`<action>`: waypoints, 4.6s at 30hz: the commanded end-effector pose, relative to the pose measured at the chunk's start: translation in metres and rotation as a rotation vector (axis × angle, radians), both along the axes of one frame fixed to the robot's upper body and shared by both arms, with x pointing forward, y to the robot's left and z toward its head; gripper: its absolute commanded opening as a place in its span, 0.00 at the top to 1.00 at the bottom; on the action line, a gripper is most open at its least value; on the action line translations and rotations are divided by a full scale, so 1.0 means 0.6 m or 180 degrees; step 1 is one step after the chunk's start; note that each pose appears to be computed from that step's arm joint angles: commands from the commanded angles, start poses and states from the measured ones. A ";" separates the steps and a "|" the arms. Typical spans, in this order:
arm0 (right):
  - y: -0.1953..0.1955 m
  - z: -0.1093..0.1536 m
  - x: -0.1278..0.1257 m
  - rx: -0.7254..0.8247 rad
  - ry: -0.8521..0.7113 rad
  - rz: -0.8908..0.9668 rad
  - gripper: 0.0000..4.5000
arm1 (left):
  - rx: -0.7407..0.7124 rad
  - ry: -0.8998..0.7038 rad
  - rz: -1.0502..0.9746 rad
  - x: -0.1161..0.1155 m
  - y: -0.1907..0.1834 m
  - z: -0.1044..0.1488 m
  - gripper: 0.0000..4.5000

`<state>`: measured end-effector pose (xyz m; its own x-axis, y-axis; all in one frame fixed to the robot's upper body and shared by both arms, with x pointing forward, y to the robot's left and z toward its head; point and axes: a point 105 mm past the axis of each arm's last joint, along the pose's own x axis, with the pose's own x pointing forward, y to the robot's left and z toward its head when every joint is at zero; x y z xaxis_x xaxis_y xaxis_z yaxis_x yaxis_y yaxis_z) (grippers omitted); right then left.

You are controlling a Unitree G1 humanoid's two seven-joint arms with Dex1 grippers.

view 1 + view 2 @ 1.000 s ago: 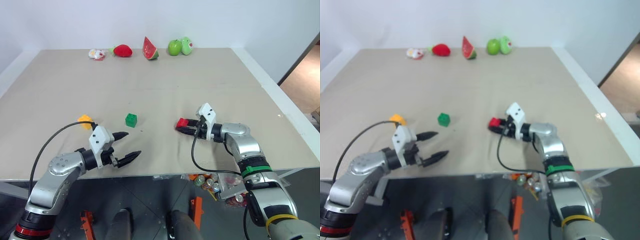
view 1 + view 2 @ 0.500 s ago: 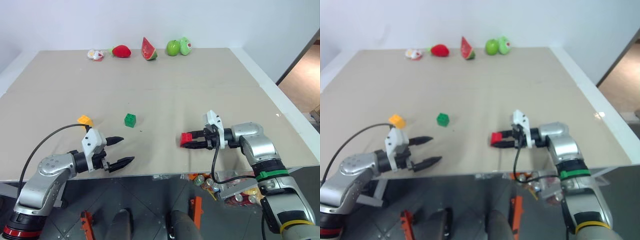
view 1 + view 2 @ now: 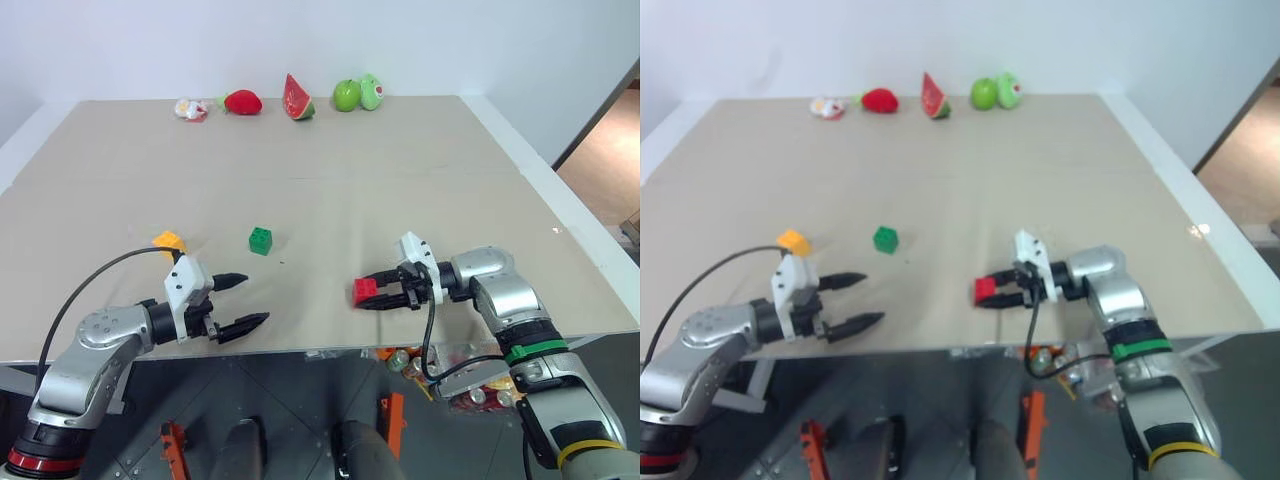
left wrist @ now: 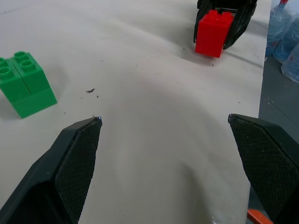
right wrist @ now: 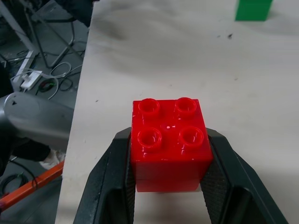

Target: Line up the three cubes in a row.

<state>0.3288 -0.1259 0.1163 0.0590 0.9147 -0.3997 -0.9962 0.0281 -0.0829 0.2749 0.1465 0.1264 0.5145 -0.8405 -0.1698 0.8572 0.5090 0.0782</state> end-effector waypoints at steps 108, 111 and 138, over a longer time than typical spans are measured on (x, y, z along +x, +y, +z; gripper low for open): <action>-0.104 0.097 -0.039 0.0139 -0.0390 -0.0965 0.00 | 0.0540 -0.0382 -0.1381 0.073 -0.120 -0.034 0.71; -0.102 0.096 -0.038 0.0132 -0.0381 -0.0950 0.00 | 0.0527 -0.0340 -0.1377 0.072 -0.117 -0.036 0.49; 0.079 0.176 -0.056 0.0766 -0.0650 0.0174 0.00 | -0.0122 -0.0151 0.1215 0.035 0.125 0.021 0.20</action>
<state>0.2963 -0.0854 0.2184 0.0732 0.9852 -0.1549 -0.9689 0.0334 -0.2453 0.2924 0.2089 0.1320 0.7402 -0.6564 -0.1459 0.6702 0.7378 0.0803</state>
